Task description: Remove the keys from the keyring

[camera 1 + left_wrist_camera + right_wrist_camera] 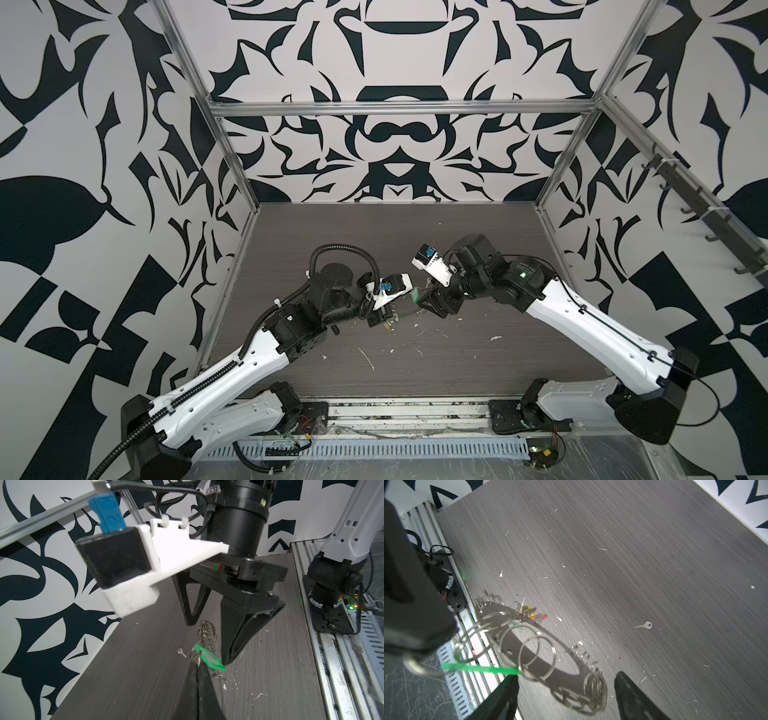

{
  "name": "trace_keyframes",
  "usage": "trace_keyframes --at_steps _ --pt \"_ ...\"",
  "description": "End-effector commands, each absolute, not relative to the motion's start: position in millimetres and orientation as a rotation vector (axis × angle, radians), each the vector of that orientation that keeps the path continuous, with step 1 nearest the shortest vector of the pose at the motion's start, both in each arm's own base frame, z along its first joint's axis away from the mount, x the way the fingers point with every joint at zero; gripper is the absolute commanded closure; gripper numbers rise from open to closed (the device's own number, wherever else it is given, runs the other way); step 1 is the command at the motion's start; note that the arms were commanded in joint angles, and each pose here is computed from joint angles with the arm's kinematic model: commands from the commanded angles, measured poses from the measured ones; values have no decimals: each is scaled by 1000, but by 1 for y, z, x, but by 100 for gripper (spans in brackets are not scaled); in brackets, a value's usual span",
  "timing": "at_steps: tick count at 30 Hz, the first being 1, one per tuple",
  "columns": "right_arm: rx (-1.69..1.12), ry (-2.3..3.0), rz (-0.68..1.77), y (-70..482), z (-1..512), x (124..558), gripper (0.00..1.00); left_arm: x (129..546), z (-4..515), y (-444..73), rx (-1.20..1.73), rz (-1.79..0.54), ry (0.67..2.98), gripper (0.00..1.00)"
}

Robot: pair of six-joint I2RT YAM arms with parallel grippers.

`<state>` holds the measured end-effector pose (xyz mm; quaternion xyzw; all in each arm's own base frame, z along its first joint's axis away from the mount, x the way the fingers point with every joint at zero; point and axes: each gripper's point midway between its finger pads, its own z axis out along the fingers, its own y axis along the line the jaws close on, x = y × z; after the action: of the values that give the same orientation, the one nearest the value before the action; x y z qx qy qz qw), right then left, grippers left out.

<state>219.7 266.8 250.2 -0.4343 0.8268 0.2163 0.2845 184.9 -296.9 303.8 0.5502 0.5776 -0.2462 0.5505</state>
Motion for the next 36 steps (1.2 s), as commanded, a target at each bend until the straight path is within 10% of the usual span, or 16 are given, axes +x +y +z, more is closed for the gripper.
trace_keyframes --at_steps 1,12,36 --pt "-1170 2136 635 277 269 222 26 181 341 -293 1265 -581 1272 100" --pt "-1173 2135 684 280 267 216 55 187 343 -291 1245 -551 1283 100" --pt "-1119 2123 770 284 269 211 77 202 354 -284 1152 -536 1329 100"
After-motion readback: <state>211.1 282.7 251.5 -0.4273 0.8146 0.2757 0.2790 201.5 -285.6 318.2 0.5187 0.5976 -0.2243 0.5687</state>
